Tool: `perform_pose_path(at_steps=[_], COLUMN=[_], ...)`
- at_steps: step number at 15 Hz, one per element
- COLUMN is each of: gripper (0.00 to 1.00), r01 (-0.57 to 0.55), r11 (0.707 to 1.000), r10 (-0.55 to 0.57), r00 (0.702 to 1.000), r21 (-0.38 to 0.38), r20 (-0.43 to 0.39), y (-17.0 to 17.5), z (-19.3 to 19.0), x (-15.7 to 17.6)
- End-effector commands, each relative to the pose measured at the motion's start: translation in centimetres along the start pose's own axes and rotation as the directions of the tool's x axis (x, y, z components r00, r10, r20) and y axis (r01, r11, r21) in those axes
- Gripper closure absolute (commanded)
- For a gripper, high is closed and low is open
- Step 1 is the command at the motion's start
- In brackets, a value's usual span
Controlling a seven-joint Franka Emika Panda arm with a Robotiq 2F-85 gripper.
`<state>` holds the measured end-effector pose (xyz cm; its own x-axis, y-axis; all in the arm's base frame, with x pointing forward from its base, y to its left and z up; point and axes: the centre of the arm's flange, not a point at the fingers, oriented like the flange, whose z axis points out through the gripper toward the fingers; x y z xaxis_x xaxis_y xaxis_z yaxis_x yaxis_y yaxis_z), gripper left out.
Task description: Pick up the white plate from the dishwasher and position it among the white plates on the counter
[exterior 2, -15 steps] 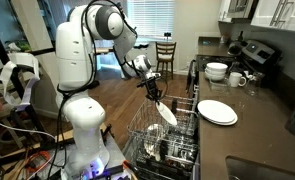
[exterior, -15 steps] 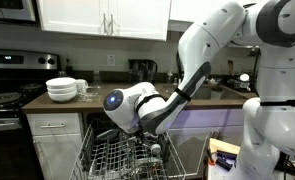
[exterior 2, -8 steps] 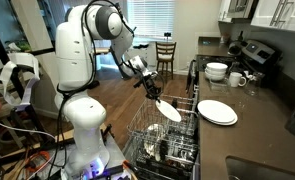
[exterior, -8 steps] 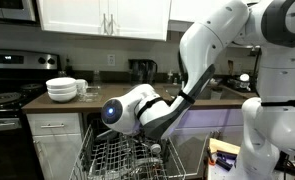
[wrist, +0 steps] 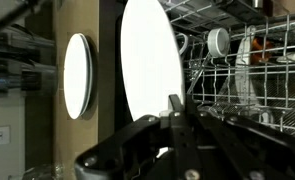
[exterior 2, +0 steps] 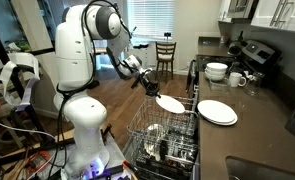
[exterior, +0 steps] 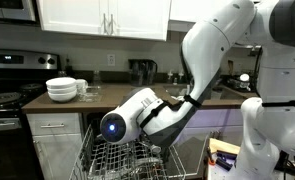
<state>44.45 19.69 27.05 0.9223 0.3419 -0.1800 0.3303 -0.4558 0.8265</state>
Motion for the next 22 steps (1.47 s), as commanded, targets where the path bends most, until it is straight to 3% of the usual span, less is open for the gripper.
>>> perform_pose_path(at_steps=[1, 2, 4, 10, 22], gripper=[0.97, 0.97, 0.94, 0.97, 0.97], r01=[-0.069, -0.082, -0.055, -0.066, -0.125], r11=[0.993, 0.991, 0.997, 0.997, 0.984], r10=[0.069, 0.082, 0.054, 0.066, 0.129], r00=[0.998, 0.997, 0.999, 0.998, 0.991], r21=[-0.099, -0.104, -0.045, -0.039, -0.125], r20=[-0.009, -0.007, -0.003, 0.005, 0.027], y=[0.6, 0.8, 0.1, 0.5, 3.4], z=[-0.5, -0.1, -0.1, 0.5, 0.4], x=[-0.7, -0.7, -0.2, -0.2, -1.2])
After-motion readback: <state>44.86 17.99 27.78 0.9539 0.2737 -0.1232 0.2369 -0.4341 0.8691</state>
